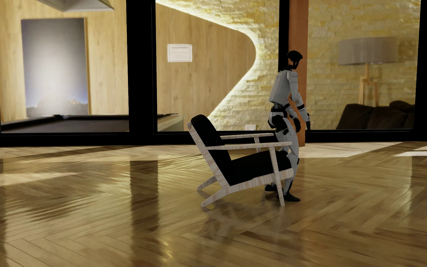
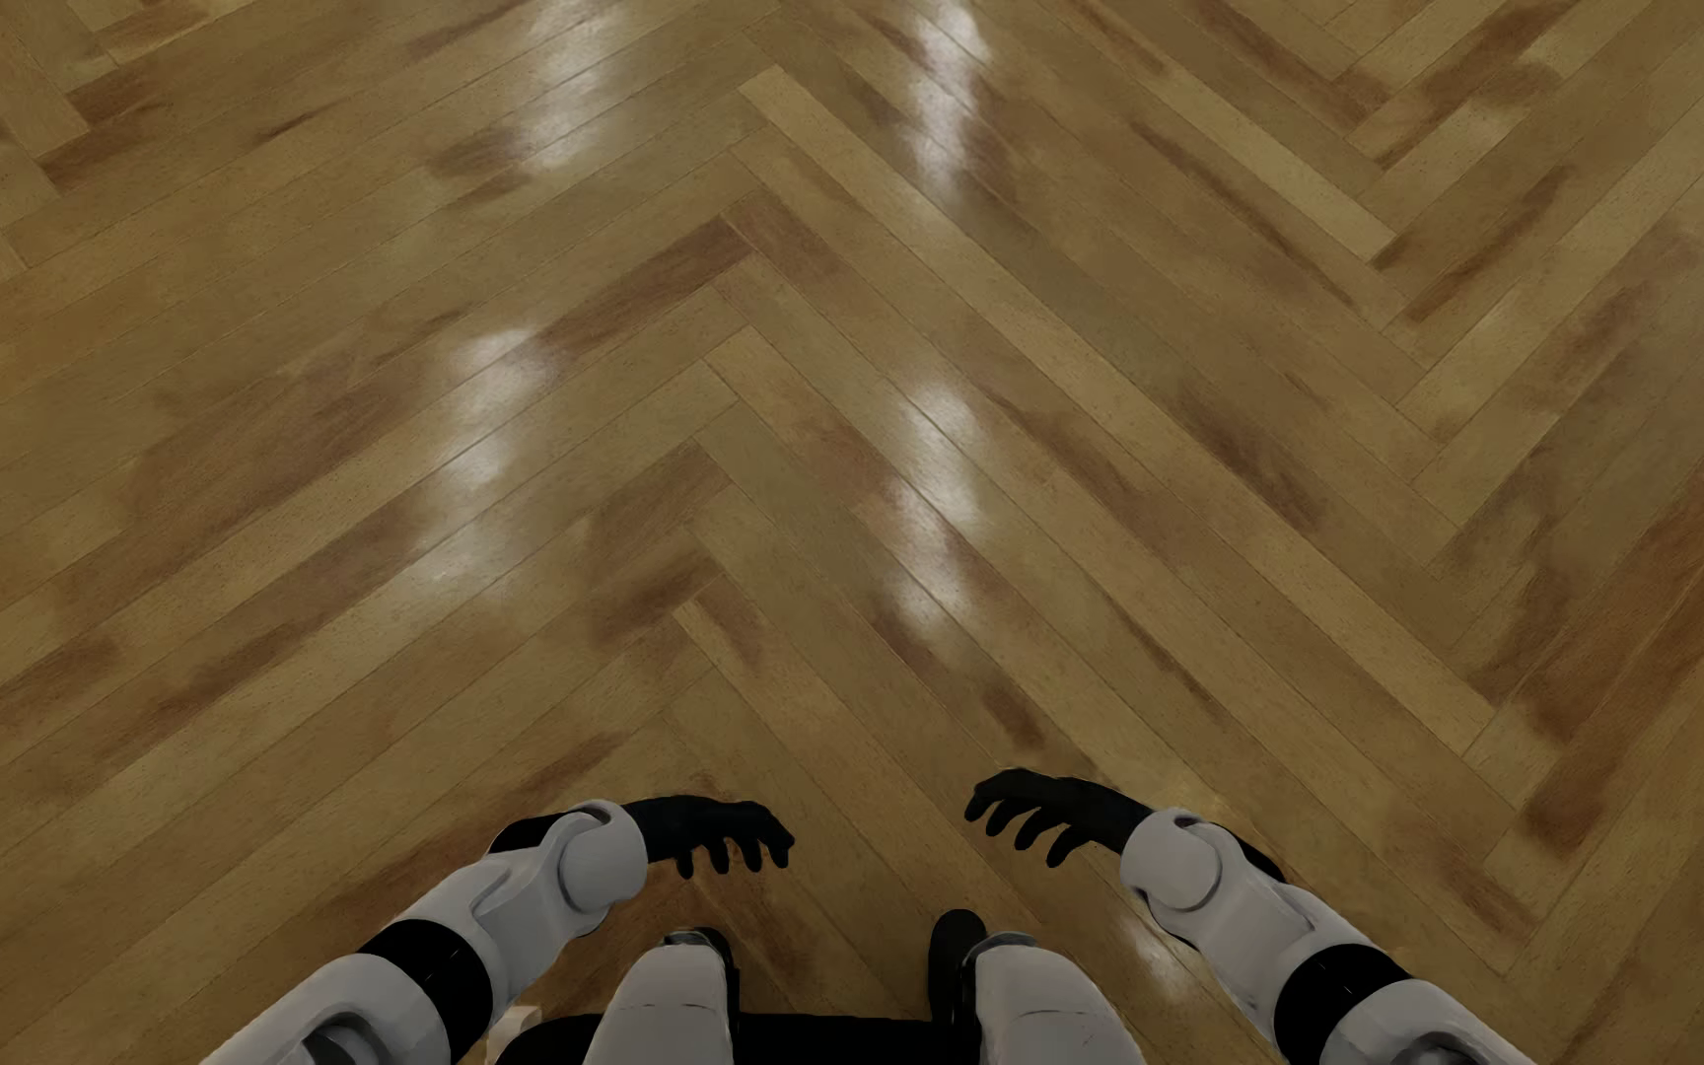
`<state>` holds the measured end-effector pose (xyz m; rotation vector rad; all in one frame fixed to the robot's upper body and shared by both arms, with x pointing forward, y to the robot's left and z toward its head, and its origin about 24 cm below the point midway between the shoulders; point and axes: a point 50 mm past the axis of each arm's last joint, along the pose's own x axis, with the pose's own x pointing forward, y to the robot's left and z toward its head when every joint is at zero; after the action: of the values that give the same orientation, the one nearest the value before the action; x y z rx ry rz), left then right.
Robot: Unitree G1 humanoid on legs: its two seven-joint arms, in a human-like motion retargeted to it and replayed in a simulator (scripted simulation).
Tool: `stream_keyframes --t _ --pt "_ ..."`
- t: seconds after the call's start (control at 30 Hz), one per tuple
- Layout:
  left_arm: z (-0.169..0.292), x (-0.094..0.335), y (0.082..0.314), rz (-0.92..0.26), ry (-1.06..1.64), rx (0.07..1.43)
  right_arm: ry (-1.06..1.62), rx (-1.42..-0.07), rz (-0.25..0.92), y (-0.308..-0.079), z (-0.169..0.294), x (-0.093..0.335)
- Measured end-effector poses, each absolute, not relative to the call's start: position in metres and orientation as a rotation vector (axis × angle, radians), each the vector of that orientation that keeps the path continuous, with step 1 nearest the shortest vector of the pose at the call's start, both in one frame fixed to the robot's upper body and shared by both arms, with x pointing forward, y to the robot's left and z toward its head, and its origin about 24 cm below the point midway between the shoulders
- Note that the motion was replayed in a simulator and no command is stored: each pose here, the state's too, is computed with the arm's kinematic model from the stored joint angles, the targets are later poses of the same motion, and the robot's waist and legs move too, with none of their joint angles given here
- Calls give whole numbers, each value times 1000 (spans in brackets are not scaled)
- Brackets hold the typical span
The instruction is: Rest on chair
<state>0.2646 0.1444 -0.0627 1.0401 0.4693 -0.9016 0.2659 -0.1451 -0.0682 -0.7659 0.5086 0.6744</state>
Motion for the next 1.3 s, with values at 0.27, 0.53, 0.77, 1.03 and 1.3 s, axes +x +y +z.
stream_keyframes --t 0.27,0.53,0.77,1.03,1.3 --pt "24 323 90 -998 -103 1480 -146 -1102 824 -108 59 327" --pt "159 311 76 -790 -876 1405 -840 -982 664 -101 201 299" --pt "202 285 89 -701 -1052 1290 -1059 -860 613 -108 245 262" --pt "160 314 112 -572 -742 1277 -766 -947 580 -125 194 293" --pt "45 319 159 -75 -127 771 -253 -642 153 -184 78 301"
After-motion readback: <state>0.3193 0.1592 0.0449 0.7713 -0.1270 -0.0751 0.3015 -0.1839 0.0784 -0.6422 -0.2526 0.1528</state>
